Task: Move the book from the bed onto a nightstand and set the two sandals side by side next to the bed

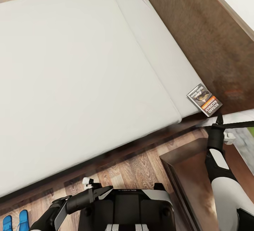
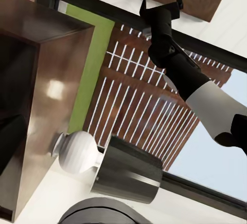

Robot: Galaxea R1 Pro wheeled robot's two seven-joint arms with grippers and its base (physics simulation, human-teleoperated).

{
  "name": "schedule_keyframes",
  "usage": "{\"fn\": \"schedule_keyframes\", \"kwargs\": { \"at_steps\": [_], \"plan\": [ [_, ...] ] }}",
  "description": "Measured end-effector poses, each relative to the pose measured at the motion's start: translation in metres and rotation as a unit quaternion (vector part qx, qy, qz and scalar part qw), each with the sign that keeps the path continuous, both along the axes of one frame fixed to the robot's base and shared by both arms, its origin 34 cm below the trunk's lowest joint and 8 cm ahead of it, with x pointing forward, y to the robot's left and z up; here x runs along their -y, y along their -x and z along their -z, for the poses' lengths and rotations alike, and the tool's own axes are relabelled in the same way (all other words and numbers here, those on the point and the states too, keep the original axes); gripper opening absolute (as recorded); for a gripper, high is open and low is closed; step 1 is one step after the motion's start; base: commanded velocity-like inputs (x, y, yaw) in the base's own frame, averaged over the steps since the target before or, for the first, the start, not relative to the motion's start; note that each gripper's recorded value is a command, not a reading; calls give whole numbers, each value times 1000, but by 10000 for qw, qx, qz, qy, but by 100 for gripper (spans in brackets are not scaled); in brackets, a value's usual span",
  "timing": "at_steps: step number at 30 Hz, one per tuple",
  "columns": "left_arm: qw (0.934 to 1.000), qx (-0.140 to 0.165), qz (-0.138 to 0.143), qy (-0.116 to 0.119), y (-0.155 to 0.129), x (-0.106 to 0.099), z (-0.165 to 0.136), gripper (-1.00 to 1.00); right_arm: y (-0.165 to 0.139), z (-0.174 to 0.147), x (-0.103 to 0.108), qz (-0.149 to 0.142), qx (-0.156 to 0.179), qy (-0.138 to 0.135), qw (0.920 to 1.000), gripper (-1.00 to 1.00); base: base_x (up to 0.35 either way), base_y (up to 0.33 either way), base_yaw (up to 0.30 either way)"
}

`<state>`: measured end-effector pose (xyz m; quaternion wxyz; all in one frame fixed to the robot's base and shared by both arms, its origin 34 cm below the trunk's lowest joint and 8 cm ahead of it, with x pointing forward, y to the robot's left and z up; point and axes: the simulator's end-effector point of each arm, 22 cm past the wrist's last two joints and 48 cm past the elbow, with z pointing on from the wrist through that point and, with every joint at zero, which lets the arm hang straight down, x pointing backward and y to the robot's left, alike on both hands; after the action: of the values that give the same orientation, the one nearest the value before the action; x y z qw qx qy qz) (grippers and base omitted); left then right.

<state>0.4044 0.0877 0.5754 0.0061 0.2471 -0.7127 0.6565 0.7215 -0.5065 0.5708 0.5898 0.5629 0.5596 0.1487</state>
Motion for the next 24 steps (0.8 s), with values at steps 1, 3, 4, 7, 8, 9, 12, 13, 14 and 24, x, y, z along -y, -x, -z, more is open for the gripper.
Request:
{"fn": "schedule_keyframes", "kwargs": {
  "at_steps": [1, 3, 4, 7, 8, 9, 12, 13, 14, 24],
  "plan": [
    [10000, 0, 0, 0, 0, 0, 1, 100, 0, 1, 0, 0, -1, 0, 10000, 100, 0, 0, 0],
    [10000, 0, 0, 0, 0, 0, 4, 100, 0, 4, 0, 0, -1, 0, 10000, 100, 0, 0, 0],
    [10000, 1, 0, 0, 0, 0, 6, 100, 0, 6, 0, 0, -2, 0, 10000, 100, 0, 0, 0],
    [10000, 1, 0, 0, -1, 0, 10, 100, -1, 10, 0, 0, 0, 0, 10000, 100, 0, 0, 0],
    [10000, 1, 0, 0, -1, 0, 11, 100, -1, 11, 0, 0, 0, 0, 10000, 100, 0, 0, 0],
    [10000, 2, 0, 0, -1, 0, 13, 100, -1, 13, 0, 1, -4, -2, 10000, 100, 0, 0, 0],
    [10000, 2, 0, 0, -1, 0, 17, 100, -1, 18, -1, -3, -6, -9, 10000, 100, 0, 0, 0],
    [10000, 2, 0, 0, -1, 0, 19, 100, -1, 20, -1, -3, -7, -11, 10000, 100, 0, 0, 0],
    [10000, 2, 0, 0, -1, 0, 20, 100, -1, 21, -1, -3, -8, -13, 10000, 100, 0, 0, 0],
    [10000, 4, 0, 0, -2, 0, 35, 100, -2, 36, -2, -12, -4, -14, 10000, 100, 0, 0, 0]
  ]
}}
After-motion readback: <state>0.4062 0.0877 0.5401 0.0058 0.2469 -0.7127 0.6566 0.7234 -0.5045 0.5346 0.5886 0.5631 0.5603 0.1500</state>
